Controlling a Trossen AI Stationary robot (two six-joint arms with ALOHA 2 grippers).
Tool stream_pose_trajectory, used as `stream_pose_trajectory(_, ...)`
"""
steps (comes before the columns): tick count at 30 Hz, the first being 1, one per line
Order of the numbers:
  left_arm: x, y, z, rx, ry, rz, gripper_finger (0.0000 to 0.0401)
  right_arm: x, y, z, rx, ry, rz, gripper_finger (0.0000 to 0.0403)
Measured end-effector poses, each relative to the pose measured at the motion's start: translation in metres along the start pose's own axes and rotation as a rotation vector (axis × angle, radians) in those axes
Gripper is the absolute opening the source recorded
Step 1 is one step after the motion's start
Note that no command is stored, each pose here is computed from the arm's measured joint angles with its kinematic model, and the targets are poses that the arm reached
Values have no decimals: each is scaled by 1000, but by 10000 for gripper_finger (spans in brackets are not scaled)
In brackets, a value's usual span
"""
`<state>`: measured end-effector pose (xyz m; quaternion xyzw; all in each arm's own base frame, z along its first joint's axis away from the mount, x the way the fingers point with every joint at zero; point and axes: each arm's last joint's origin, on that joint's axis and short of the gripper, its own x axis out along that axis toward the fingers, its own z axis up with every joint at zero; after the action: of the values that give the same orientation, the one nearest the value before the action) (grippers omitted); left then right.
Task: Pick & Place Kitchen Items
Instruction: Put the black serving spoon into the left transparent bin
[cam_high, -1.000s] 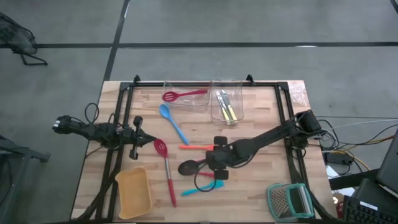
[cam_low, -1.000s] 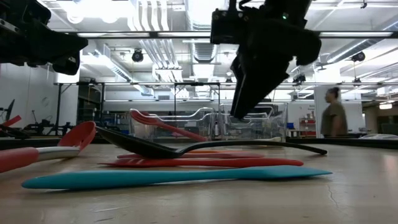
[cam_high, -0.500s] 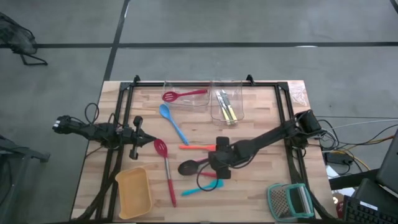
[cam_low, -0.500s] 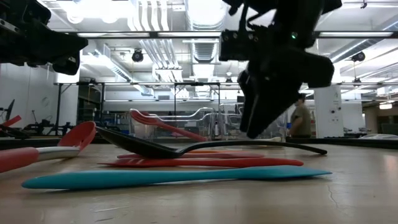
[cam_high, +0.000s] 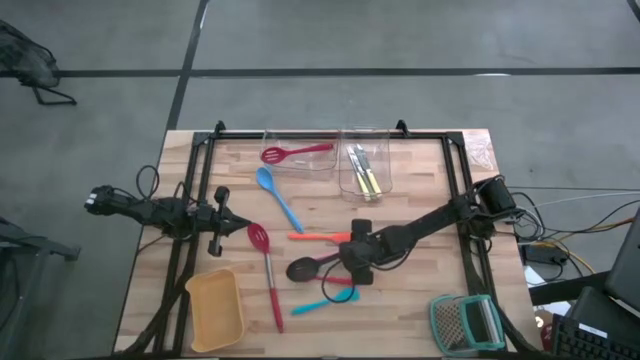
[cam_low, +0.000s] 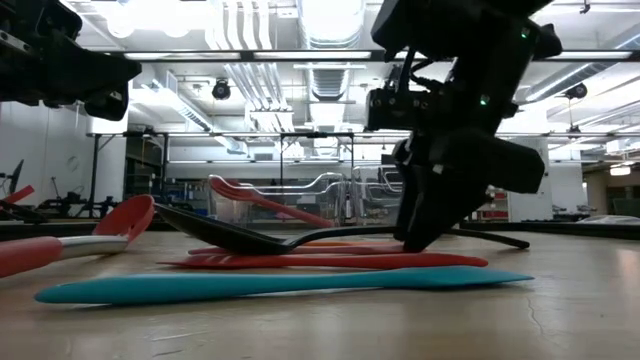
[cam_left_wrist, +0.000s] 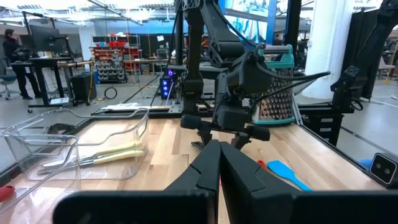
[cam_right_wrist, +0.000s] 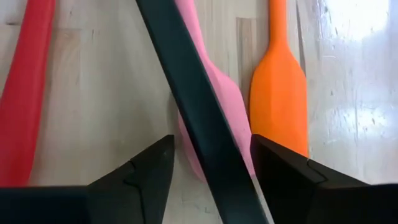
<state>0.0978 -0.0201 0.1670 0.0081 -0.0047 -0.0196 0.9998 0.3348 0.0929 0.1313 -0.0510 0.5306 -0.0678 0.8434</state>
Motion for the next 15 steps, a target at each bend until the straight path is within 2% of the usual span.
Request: stream_pose_trajectory(15,0,0,0,0,0,0,12,-6,1,12,-24,-30,11,87)
